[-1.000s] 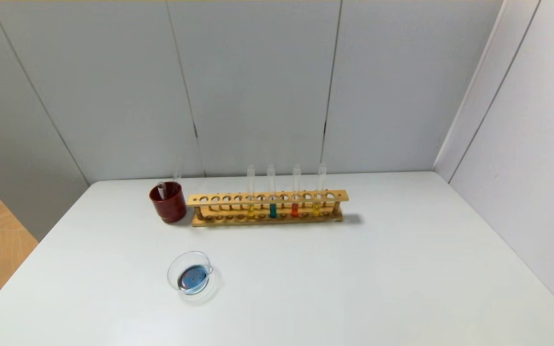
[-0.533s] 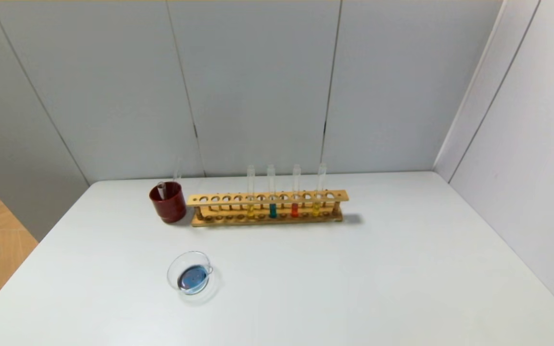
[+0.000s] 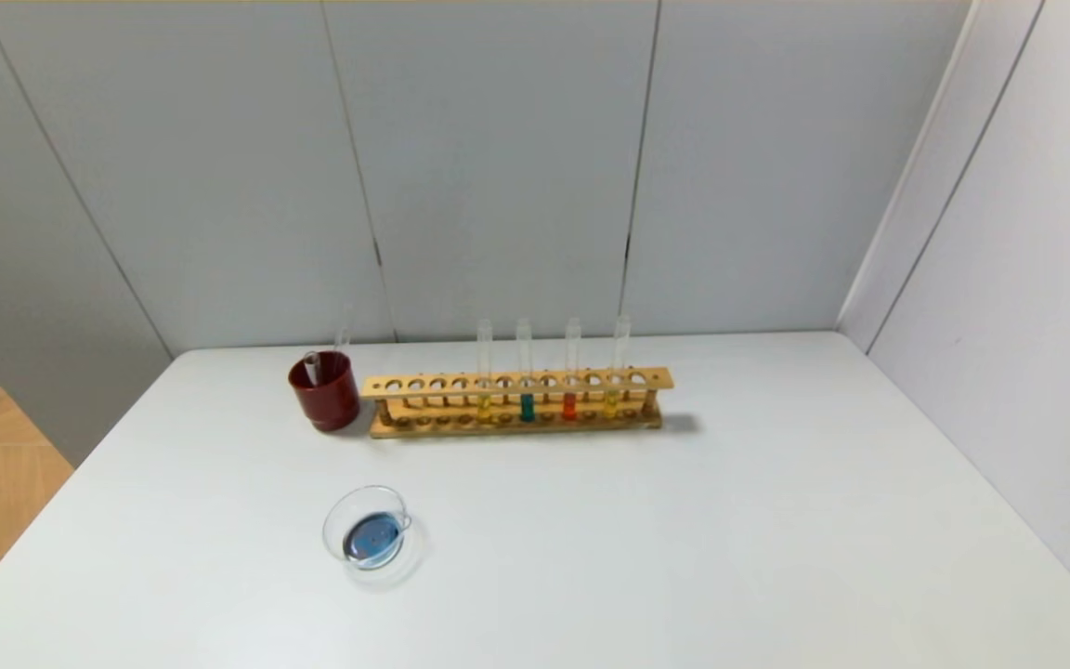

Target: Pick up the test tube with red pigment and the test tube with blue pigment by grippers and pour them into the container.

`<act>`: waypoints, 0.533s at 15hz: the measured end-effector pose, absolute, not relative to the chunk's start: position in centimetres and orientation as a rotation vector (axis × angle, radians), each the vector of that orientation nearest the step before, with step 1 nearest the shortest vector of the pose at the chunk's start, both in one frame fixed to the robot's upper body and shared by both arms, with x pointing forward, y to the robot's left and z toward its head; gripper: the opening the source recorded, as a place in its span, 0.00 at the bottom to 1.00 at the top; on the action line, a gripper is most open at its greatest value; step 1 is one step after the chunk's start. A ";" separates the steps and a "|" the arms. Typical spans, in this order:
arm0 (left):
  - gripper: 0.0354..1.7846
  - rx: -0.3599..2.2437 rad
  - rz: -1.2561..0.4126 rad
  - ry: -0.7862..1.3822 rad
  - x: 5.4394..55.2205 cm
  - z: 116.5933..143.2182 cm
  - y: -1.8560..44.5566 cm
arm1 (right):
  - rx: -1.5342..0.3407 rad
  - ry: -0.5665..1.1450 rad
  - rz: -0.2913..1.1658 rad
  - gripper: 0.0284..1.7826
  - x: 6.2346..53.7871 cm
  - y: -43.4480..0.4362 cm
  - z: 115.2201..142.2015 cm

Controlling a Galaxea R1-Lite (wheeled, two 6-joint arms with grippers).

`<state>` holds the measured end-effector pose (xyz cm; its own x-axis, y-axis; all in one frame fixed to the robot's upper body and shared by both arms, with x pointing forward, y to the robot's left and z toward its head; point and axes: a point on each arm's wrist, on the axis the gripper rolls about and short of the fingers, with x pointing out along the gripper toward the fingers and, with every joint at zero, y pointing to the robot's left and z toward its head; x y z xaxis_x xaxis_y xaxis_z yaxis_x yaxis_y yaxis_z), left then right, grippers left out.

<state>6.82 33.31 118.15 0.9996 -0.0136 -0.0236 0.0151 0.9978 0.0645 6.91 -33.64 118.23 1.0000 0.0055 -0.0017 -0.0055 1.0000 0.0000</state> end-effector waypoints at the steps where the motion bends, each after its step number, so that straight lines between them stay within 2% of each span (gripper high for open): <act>1: 0.98 0.066 -0.026 0.027 6.8 118.1 33.3 | 0.000 0.002 0.005 0.98 6.9 -33.6 118.2; 8: 0.98 0.060 -0.023 0.027 6.8 118.2 33.3 | -0.002 0.002 0.006 0.98 6.9 -33.6 118.2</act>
